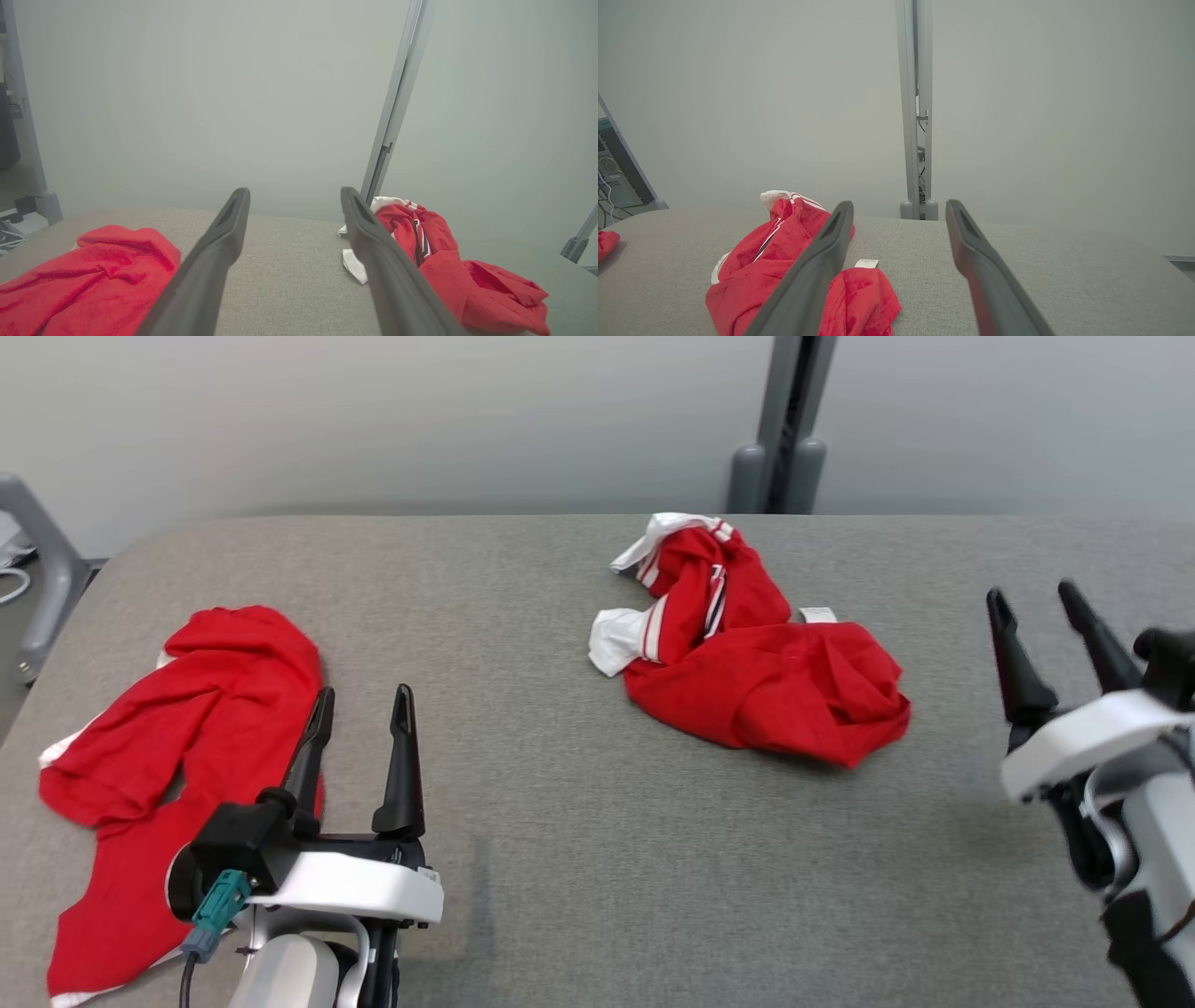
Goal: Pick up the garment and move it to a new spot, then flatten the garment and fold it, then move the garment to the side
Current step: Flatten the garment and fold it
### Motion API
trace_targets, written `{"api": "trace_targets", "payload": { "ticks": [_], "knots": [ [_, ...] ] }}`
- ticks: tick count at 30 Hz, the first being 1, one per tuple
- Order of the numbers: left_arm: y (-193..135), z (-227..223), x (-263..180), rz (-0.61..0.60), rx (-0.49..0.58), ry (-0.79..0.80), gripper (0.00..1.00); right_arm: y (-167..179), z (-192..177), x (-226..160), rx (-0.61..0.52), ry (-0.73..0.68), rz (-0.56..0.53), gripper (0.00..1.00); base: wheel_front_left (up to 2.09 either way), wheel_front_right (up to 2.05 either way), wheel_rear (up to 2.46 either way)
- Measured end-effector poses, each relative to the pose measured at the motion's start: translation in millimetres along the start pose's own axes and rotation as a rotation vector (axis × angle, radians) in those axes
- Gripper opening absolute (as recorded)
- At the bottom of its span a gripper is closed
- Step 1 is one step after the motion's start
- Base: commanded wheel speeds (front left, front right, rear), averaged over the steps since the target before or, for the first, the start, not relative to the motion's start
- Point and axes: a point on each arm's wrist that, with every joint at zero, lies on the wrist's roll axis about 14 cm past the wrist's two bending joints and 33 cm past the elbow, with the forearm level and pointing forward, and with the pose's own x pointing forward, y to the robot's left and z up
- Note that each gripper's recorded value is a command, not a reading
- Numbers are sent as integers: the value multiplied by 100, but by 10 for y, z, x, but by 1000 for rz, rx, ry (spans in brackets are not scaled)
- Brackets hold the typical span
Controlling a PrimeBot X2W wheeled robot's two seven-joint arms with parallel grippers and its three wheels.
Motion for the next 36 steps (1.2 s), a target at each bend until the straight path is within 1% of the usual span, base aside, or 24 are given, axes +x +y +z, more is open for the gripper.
{"api": "trace_targets", "payload": {
  "ticks": [6,12,18,23,26,30,32,36],
  "knots": [
    [-141,-49,37,-43,-2,11,100,-17,-246,-374,35,32,-59,100,0,0,0],
    [-184,-63,13,-59,-2,16,100,76,-284,-412,38,34,-53,100,0,0,0],
    [-133,-104,-40,-49,2,32,100,363,-389,-291,48,64,24,100,0,0,0],
    [-50,-152,-80,-29,9,48,100,652,-511,-82,16,114,124,100,0,0,0],
    [31,-163,-96,-6,13,54,100,769,-636,44,-74,166,193,100,0,0,0],
    [139,-192,-126,25,20,66,100,962,-786,216,-122,218,265,100,0,0,0],
    [173,-201,-138,34,22,70,100,993,-820,260,-132,229,278,100,0,0,0],
    [287,-203,-174,70,26,75,100,1093,-1013,364,-192,292,335,100,0,0,0]
  ]
}}
